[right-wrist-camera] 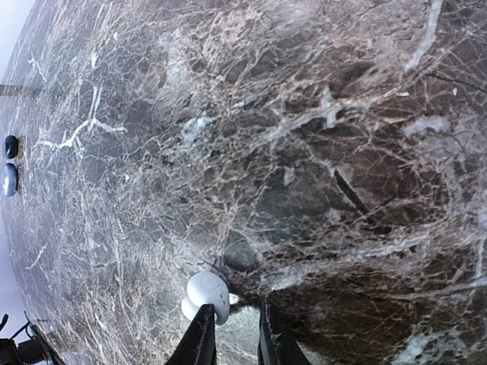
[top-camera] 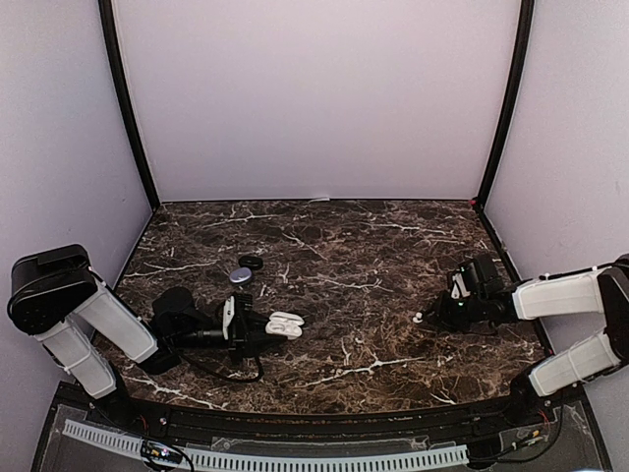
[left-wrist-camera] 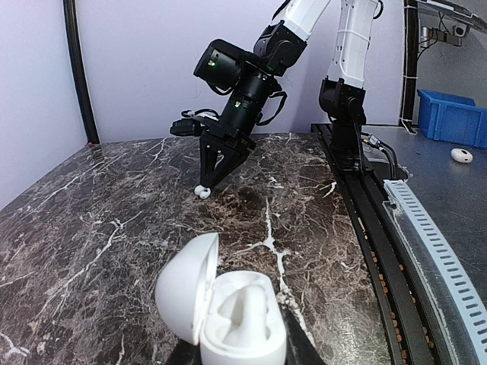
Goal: Insert the wireless bluetooth earbuds into the charging case
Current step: Pick up the right earbud from the center of the board, then insert the right earbud into the right side groove of the charging case.
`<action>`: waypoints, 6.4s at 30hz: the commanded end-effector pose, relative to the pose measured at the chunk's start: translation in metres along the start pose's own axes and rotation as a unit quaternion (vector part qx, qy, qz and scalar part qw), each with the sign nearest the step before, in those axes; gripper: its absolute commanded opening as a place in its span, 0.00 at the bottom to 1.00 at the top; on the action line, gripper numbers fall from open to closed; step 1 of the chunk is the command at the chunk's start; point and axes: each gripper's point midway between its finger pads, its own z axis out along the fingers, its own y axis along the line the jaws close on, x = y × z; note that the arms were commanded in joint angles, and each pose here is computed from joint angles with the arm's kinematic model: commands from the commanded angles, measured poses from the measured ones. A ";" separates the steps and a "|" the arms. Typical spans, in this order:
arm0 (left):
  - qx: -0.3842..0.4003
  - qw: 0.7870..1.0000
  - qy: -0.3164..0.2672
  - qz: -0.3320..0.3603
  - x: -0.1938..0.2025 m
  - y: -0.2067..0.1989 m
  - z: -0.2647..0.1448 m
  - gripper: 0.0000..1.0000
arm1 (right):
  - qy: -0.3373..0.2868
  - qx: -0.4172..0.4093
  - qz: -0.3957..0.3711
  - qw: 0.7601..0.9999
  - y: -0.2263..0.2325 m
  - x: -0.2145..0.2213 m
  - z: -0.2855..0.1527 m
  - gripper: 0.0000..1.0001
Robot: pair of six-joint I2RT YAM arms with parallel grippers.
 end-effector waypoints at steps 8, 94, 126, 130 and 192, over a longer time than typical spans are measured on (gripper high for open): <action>-0.001 1.000 -0.018 0.016 -0.014 0.003 0.001 0.15 | 0.013 -0.028 -0.007 1.000 0.011 0.000 0.005 0.19; 0.049 0.998 -0.033 0.022 -0.016 -0.015 0.000 0.15 | -0.098 -0.367 -0.619 0.687 0.311 0.125 -0.087 0.00; 0.046 0.998 -0.028 0.019 -0.014 -0.014 0.001 0.14 | -0.091 -0.310 -0.710 0.626 0.300 0.142 -0.051 0.00; 0.046 0.998 -0.028 0.018 -0.014 -0.013 0.001 0.15 | -0.087 -0.313 -0.718 0.616 0.302 0.147 -0.051 0.00; 0.032 0.999 -0.022 0.018 -0.014 -0.008 0.001 0.14 | -0.118 -0.260 -0.735 0.615 0.306 0.164 -0.050 0.00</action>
